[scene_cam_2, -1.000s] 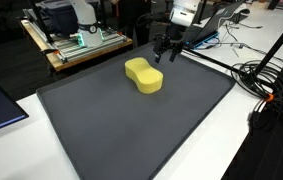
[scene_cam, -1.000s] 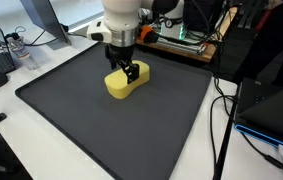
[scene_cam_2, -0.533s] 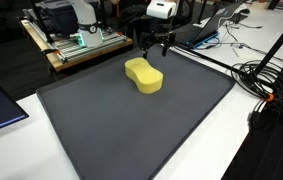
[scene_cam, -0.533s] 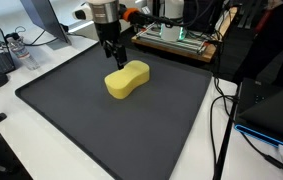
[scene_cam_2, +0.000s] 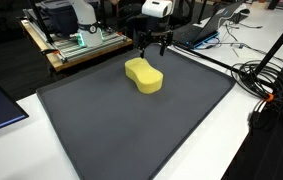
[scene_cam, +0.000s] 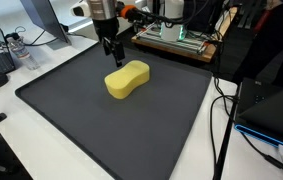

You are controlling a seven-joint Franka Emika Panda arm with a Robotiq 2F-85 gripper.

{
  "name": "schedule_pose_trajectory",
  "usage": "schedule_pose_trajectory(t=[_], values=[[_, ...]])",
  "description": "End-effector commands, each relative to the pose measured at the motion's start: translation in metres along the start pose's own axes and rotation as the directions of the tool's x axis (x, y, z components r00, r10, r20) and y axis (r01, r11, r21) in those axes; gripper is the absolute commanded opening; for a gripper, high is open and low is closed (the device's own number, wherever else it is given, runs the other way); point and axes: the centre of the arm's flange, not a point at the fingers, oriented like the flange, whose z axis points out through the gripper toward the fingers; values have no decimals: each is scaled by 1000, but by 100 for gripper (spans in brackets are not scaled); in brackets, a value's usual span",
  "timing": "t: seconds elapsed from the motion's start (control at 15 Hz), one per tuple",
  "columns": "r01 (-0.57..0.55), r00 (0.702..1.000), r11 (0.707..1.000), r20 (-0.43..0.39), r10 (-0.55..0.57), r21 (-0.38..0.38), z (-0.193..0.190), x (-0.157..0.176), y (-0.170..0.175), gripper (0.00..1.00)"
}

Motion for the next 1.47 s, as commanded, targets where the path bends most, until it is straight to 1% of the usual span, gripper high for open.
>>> schedule_pose_trajectory(t=[0.0,0.27,0.4,0.53,0.73,0.87,1.07,1.2,1.4], values=[[-20,1000,999,2,20,29,-1,11,20,100],[-33,999,992,29,30,118,3,31,73,100],[-34,999,982,40,27,185,10,38,106,100],[-41,999,966,43,31,256,16,43,138,100],[-73,997,929,55,57,364,31,51,176,100],[-107,994,900,71,84,423,43,56,192,100],[-138,990,872,103,101,470,67,59,205,100],[-137,989,863,120,89,486,82,56,208,100],[-125,988,847,145,57,516,104,40,211,100]])
